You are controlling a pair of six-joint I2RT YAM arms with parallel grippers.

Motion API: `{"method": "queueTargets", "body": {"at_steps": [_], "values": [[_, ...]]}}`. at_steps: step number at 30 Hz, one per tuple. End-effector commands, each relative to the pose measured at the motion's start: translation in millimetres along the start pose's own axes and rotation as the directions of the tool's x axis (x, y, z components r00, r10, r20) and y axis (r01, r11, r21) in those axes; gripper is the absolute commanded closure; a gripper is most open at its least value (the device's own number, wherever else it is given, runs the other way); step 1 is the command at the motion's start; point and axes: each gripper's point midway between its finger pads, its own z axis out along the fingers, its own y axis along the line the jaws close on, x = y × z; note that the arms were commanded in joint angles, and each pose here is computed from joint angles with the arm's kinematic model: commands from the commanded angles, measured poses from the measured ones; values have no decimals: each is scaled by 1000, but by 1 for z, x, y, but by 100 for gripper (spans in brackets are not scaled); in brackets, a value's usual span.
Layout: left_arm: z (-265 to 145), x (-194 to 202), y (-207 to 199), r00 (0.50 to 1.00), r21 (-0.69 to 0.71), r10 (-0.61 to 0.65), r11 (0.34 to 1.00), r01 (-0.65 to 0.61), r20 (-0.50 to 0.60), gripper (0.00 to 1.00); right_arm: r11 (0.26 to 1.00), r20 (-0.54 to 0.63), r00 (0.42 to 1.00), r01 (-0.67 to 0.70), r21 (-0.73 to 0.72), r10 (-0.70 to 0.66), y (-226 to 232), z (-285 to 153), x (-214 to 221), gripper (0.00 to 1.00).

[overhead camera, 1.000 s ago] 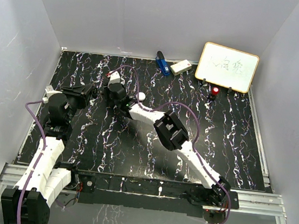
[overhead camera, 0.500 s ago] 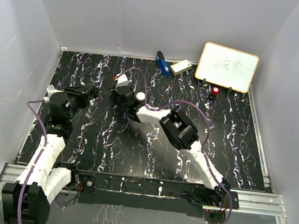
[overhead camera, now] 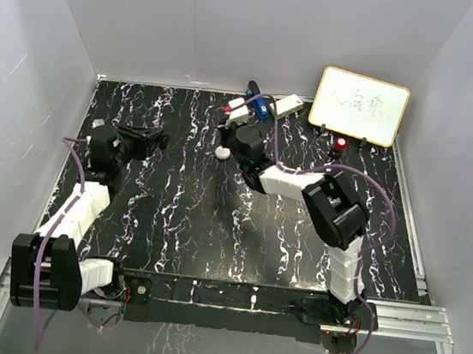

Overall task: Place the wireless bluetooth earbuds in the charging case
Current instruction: Pick up the earbud from the center of the board, then place the earbud at the center of the board.

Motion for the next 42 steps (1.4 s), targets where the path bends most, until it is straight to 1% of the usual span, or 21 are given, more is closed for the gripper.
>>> {"method": "queueTargets", "body": {"at_steps": [1,5,9,16,19,22,28,35,38,39,42], "values": [[8,21,-30,991,86,55,995,-44,-126,100,988,196,969,141,60,-150,-28,-30,-54,100],[23,38,-29,979,85,70,995,-55,-192,100,972,246,940,220,86,-235,-38,-55,-63,100],[35,58,-35,963,84,98,993,-79,-251,100,948,290,903,308,77,-317,-38,-71,-73,100],[52,93,-33,932,74,118,992,-98,-344,100,918,367,850,395,34,-379,-27,-82,-90,100],[55,103,-32,918,67,120,993,-102,-377,100,897,406,818,441,11,-407,-20,-86,-99,100],[56,108,-35,911,69,132,991,-114,-391,100,876,451,782,483,-3,-430,-14,-90,-110,100],[57,113,-40,900,76,147,989,-128,-410,100,821,503,718,570,-29,-481,-2,-95,-120,100],[57,120,-43,885,83,163,987,-141,-436,100,760,529,658,649,-38,-536,6,-96,-119,100],[57,122,-43,881,80,168,986,-147,-443,100,736,538,629,676,-24,-561,6,-97,-120,100],[57,122,-42,879,80,170,985,-150,-445,100,731,556,609,683,-6,-565,6,-102,-131,100],[58,126,-40,870,72,174,985,-159,-461,100,711,573,572,702,28,-587,5,-106,-137,100]]}}
